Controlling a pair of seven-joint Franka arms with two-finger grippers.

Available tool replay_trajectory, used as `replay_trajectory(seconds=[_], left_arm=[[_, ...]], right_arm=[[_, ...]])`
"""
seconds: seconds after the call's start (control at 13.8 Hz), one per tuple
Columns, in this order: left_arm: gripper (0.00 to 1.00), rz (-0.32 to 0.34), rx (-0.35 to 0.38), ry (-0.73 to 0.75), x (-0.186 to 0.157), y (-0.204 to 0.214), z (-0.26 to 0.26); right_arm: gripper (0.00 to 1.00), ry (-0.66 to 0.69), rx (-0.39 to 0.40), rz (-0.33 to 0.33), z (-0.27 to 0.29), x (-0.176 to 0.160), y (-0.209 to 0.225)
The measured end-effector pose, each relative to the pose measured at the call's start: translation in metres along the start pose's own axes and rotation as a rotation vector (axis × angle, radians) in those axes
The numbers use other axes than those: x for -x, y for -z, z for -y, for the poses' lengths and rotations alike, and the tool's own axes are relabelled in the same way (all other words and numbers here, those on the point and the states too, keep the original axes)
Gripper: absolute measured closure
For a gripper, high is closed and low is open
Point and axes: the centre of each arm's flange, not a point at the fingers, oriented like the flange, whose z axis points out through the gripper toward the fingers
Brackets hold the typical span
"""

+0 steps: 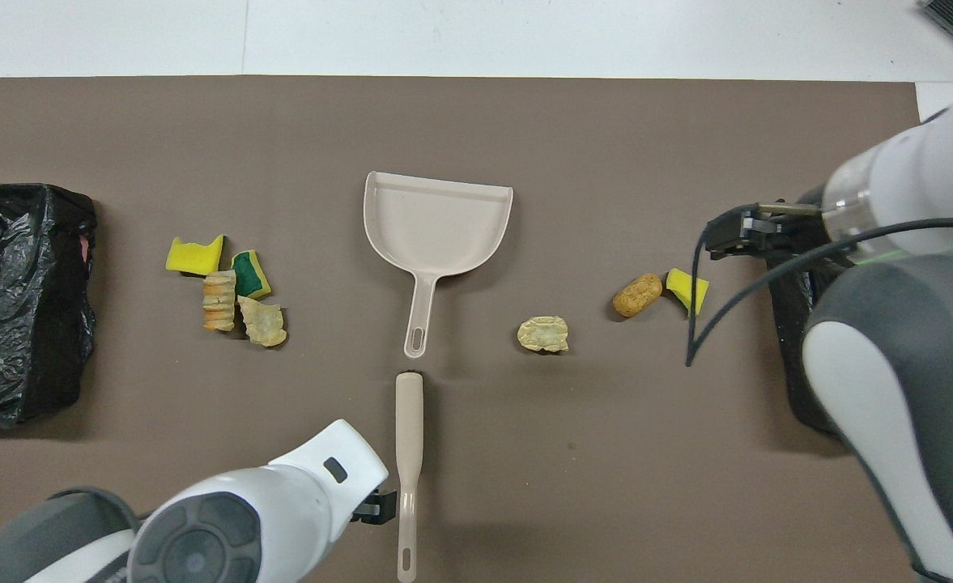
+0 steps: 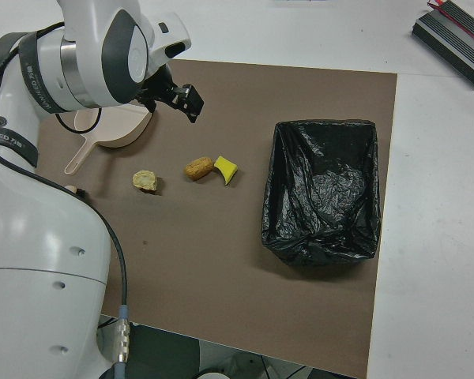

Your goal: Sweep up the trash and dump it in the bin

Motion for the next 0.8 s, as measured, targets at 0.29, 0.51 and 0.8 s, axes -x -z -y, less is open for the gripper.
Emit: replay_trajectory(seconds=[0.29,0.51,0.8], left_arm=[[0.00,-0.006,-0.011,0.014,0.034,-0.081,-0.054],[0.00,0.008,-0.034,-0.003,0.049,-0.125,-0.070],[0.11,0.011,-0.034,0.003,0.047,-0.128,-0.068]], right_arm=[[0.00,-0.024,-0.002,-0.003,0.098,-0.013,-0.038],[0.00,-0.037,-0.022,-0.015,0.169,-0.017,-0.071],[0.00,-0.039,-0.038,-0.014,0.248,-0.002,-0.132]])
